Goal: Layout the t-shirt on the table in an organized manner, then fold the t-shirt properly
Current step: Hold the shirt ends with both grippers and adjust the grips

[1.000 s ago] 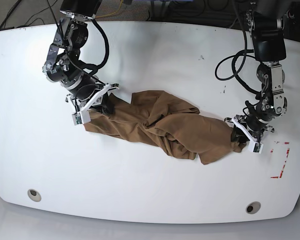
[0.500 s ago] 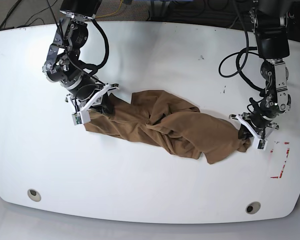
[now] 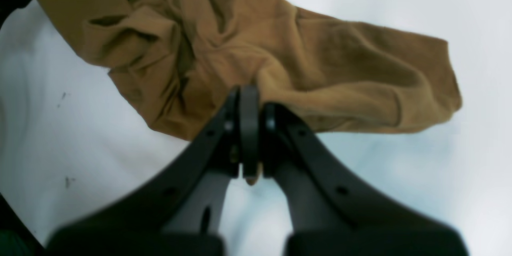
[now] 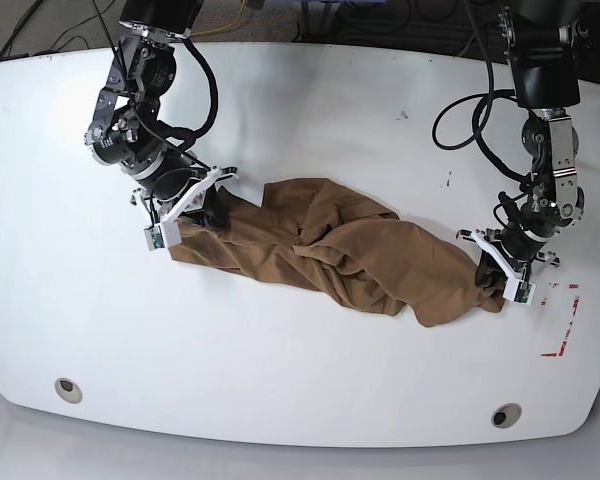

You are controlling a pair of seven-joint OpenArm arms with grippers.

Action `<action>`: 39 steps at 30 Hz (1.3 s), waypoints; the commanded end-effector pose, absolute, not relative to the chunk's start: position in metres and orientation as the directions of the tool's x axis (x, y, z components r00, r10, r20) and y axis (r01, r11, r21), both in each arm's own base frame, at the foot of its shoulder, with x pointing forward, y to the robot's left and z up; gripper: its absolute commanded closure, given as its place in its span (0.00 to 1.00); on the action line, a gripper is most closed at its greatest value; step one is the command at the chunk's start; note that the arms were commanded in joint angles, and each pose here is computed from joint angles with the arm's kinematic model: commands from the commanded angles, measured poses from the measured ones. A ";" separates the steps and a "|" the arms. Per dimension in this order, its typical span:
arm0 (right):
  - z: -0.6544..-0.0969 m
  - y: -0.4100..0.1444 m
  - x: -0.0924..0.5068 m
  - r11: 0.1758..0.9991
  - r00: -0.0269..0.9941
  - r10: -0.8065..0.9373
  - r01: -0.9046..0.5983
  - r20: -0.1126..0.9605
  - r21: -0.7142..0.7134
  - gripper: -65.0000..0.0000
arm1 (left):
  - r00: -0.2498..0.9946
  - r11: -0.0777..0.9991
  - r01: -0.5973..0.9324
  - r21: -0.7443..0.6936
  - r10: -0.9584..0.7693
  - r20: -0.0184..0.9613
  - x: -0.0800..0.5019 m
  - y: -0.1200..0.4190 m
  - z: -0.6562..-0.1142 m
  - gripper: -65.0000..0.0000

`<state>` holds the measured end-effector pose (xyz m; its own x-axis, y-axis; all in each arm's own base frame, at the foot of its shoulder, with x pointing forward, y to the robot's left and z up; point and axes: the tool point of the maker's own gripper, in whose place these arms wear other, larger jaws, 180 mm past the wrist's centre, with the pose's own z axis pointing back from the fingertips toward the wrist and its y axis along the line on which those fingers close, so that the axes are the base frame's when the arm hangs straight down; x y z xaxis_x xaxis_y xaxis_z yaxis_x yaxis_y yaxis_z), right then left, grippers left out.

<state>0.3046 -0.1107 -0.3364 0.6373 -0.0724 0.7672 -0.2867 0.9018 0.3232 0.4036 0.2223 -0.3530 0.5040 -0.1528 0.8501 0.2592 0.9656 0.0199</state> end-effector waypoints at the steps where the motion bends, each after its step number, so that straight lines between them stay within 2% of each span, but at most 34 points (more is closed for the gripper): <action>1: -0.320 -0.110 0.313 0.898 0.587 -0.080 -0.309 0.805 0.314 1.00 | 0.467 0.966 0.256 0.043 -0.162 0.869 0.413 0.229 -0.334 0.82; 4: -0.320 -0.113 0.312 0.900 0.587 -0.072 -0.309 0.806 0.306 1.00 | 0.511 0.966 0.255 0.048 -0.177 0.841 0.409 0.234 -0.340 0.65; 6: -0.320 -0.114 0.312 0.902 0.587 -0.068 -0.310 0.806 0.302 1.00 | 0.520 0.967 0.249 0.052 -0.179 0.835 0.407 0.237 -0.338 0.59; 16: -0.323 -0.115 0.310 0.902 0.594 -0.068 -0.307 0.802 0.303 1.00 | 0.505 0.977 0.193 0.093 -0.181 0.844 0.405 0.258 -0.308 0.57; 18: -0.324 -0.115 0.309 0.902 0.596 -0.068 -0.306 0.800 0.304 1.00 | 0.504 0.979 0.180 0.091 -0.172 0.847 0.405 0.263 -0.307 0.54; 25: -0.324 -0.114 0.309 0.901 0.597 -0.068 -0.307 0.799 0.306 1.00 | 0.514 0.983 0.164 0.078 -0.153 0.844 0.409 0.267 -0.310 0.21; 39: -0.324 -0.114 0.309 0.901 0.597 -0.068 -0.307 0.799 0.306 1.00 | 0.564 0.985 0.170 0.004 -0.101 0.819 0.445 0.261 -0.330 0.20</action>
